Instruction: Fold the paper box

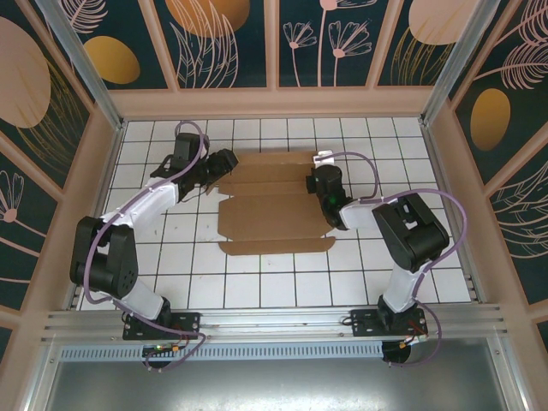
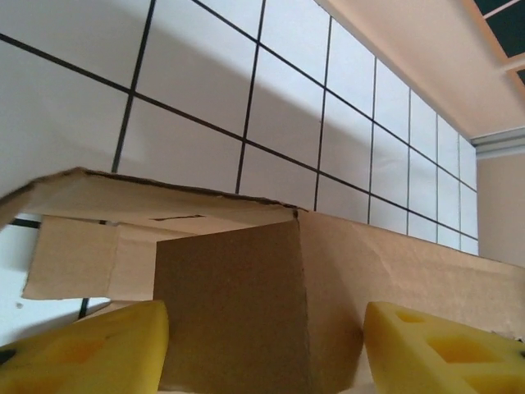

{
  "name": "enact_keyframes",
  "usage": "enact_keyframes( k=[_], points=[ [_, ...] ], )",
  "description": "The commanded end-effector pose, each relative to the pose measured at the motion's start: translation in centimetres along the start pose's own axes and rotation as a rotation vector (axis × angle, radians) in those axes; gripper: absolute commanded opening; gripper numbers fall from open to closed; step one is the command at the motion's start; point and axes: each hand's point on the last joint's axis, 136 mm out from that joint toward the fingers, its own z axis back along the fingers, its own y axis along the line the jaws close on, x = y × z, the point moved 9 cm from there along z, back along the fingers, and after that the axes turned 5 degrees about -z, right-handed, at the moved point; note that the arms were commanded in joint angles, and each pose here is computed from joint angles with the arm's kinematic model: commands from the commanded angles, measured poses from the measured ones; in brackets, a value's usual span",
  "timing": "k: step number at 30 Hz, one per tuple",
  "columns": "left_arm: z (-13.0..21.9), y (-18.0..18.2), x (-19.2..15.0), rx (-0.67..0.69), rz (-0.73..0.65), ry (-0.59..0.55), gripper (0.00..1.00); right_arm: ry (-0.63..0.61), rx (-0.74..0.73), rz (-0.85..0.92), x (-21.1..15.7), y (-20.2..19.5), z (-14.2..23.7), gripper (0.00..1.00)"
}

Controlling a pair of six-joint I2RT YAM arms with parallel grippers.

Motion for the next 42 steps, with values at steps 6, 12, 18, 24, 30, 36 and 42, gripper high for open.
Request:
enact_keyframes(
  k=[6, 12, 18, 24, 30, 36, 42],
  points=[
    [-0.7, -0.6, 0.3, -0.143, 0.024, -0.054, 0.41, -0.026, 0.053, -0.01, 0.0, 1.6, 0.0, 0.06],
    [-0.9, -0.7, 0.6, -0.15, 0.027, -0.073, 0.22, -0.026, 0.043, -0.008, -0.1, 1.5, 0.0, 0.06],
    [0.8, -0.3, 1.0, -0.034, -0.024, -0.115, 0.51, -0.02, -0.006, 0.001, 0.1, 1.1, -0.2, 0.07],
    [5.0, 0.1, 0.8, 0.094, -0.097, -0.216, 0.51, -0.005, -0.032, 0.009, 0.1, 0.9, -0.6, 0.07],
    [6.1, 2.2, -1.8, 0.095, -0.073, -0.24, 0.31, -0.002, -0.025, 0.006, 0.1, 1.1, -0.7, 0.07],
    [3.3, 4.0, -3.0, 0.108, -0.06, -0.165, 0.14, 0.003, -0.018, 0.005, 0.0, 1.1, -0.7, 0.06],
    [0.8, 5.2, -2.4, 0.189, -0.063, -0.159, 0.11, 0.007, -0.005, 0.005, -0.1, 1.2, -0.8, 0.06]
  ],
)
